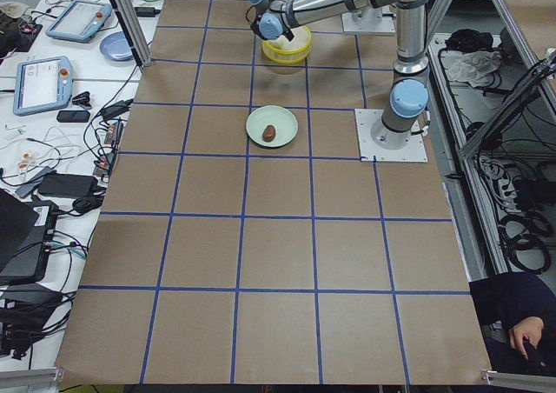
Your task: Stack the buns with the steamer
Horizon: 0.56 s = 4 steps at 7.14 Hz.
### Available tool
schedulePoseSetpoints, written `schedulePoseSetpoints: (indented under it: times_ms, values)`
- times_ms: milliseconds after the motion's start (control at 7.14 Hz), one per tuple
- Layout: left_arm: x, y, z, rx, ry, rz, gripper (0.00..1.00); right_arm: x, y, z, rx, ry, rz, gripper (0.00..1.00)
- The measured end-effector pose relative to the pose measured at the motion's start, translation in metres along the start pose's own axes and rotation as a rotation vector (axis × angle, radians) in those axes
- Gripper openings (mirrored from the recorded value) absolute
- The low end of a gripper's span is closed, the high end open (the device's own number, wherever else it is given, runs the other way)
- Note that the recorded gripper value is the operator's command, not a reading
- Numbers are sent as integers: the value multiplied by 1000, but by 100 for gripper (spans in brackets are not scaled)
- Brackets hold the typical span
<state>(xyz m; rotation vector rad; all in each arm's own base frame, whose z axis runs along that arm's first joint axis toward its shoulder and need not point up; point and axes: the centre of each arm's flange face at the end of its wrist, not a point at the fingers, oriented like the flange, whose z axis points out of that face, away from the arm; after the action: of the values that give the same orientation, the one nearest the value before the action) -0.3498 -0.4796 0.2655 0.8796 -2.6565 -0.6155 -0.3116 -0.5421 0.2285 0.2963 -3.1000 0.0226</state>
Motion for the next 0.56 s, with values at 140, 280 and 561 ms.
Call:
schedulePoseSetpoints:
  times_ms: [140,280,561]
  values:
    - [-8,-18,-22,83,-30,63,100,-1,3,-11,-16,8,5,0]
    - [-19,-40,-53,155,-50,130,100,-8,7,-37,-22,11,33,0]
    - [-56,-82,-121,280,-139,281,100,-50,13,-90,-48,-52,152,0]
